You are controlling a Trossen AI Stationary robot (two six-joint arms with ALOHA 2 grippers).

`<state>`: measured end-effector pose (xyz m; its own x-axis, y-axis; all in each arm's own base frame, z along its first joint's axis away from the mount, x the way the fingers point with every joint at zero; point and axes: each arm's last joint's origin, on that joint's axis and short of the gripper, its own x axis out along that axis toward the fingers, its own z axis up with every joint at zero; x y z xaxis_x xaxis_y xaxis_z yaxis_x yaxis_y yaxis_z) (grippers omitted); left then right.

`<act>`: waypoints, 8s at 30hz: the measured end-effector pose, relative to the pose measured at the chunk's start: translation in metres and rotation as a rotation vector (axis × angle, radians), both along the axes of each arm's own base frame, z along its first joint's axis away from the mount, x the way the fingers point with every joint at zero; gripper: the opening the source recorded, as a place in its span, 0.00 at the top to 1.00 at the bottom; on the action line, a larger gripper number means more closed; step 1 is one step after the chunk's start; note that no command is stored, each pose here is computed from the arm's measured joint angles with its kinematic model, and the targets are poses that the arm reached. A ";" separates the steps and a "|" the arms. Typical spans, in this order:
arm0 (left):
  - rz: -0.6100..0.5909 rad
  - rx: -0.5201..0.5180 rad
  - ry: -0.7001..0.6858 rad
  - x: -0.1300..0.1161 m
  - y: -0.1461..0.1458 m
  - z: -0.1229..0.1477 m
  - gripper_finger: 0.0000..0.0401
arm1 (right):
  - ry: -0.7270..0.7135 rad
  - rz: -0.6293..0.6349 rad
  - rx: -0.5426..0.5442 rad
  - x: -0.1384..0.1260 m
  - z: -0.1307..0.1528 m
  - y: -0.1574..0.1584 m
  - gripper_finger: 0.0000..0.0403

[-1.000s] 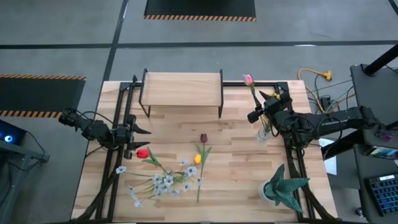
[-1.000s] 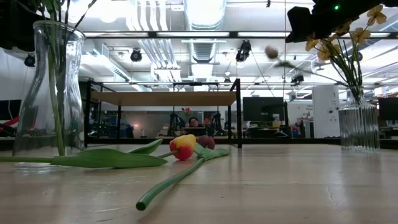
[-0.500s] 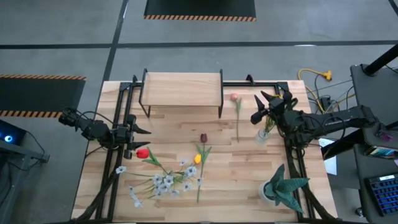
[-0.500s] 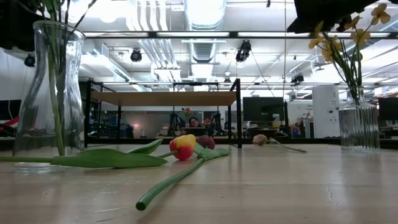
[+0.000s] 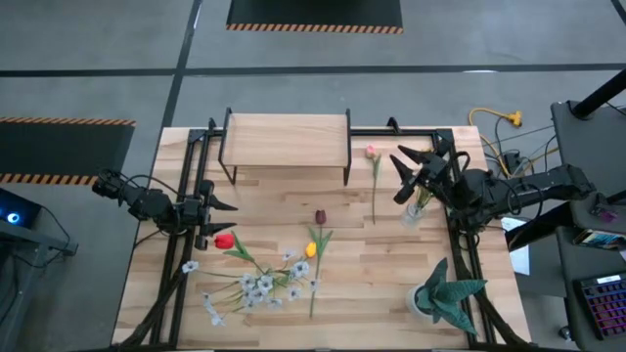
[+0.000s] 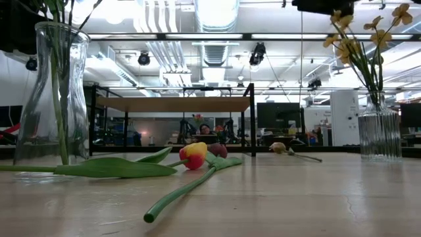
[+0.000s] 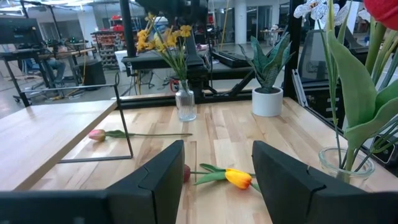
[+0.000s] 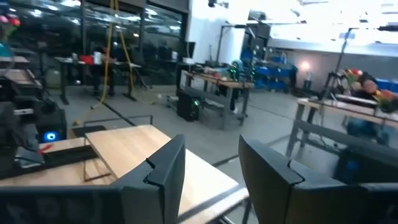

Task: Pick and place flowers into a vace then onto a shelf
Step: Put the pink flower into the left transparent vase

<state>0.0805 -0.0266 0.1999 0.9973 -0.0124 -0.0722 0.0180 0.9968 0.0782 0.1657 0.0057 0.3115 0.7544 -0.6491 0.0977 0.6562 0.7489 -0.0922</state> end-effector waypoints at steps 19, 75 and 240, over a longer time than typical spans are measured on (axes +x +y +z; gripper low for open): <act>0.000 0.000 0.000 0.000 0.000 0.000 0.57 | 0.183 -0.012 -0.021 0.060 0.040 0.028 0.53; -0.001 0.012 0.023 0.000 0.000 -0.002 0.57 | 0.520 -0.651 0.842 0.159 -0.102 0.041 0.43; -0.001 -0.020 -0.038 0.000 0.000 0.003 0.57 | 0.428 0.295 0.288 0.154 -0.078 0.093 0.98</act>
<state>0.0810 -0.0269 0.2032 0.9993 -0.0142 -0.0340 0.0162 0.9981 0.0591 0.3197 0.0984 0.2330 0.8404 -0.3617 -0.4037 0.3663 0.9280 -0.0688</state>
